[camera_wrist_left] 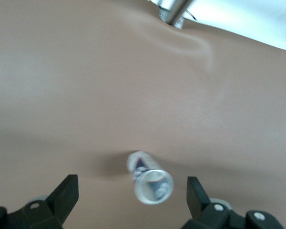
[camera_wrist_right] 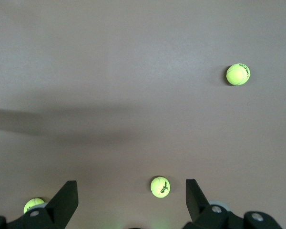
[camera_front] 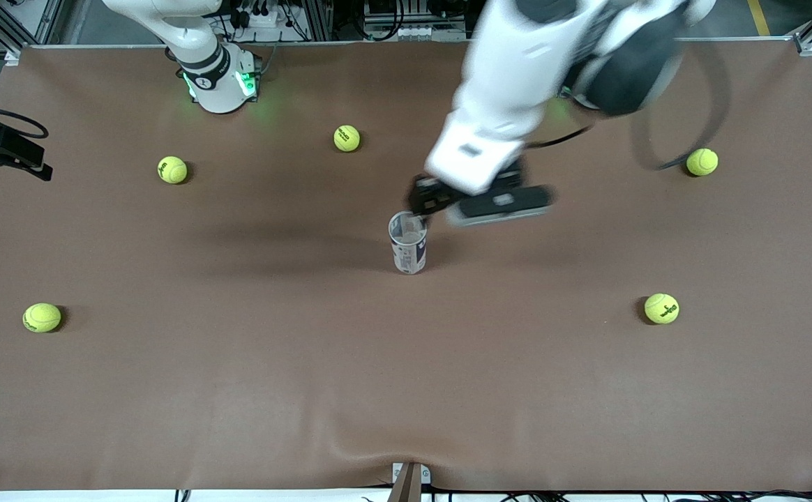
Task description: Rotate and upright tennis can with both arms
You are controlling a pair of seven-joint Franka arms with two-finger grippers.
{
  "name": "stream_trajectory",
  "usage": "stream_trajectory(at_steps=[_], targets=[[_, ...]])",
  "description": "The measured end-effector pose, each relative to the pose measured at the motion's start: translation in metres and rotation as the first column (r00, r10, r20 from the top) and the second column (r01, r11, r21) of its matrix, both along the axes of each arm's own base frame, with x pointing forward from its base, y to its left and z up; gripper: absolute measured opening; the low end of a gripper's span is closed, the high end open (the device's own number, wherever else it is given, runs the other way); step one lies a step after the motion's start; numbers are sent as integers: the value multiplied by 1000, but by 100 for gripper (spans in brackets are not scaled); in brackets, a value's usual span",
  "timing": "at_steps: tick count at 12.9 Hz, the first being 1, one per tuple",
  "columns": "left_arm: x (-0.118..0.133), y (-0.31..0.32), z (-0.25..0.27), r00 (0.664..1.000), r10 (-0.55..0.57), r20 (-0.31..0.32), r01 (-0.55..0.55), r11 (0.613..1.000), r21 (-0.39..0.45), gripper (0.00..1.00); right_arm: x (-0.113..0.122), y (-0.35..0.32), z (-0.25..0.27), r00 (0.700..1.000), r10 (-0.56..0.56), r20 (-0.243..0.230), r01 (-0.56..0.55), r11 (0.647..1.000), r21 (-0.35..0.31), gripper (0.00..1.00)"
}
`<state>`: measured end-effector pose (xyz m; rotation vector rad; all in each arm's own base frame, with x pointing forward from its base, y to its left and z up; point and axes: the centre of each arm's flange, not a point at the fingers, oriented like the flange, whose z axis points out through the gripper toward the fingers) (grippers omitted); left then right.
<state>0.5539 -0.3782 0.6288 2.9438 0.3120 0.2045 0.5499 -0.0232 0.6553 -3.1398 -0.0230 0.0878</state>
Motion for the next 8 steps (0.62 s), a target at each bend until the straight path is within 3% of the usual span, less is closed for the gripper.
stream_trajectory(at_steps=[3, 8], targets=[[1, 103, 46, 998, 16, -59, -13, 999, 40, 100, 0, 0, -1, 1000, 0, -1, 0, 1000, 0, 100], [2, 218, 59, 967, 171, -188, -154, 983, 103, 100, 3, 0, -5, 1000, 0, -10, 0, 1000, 0, 100]])
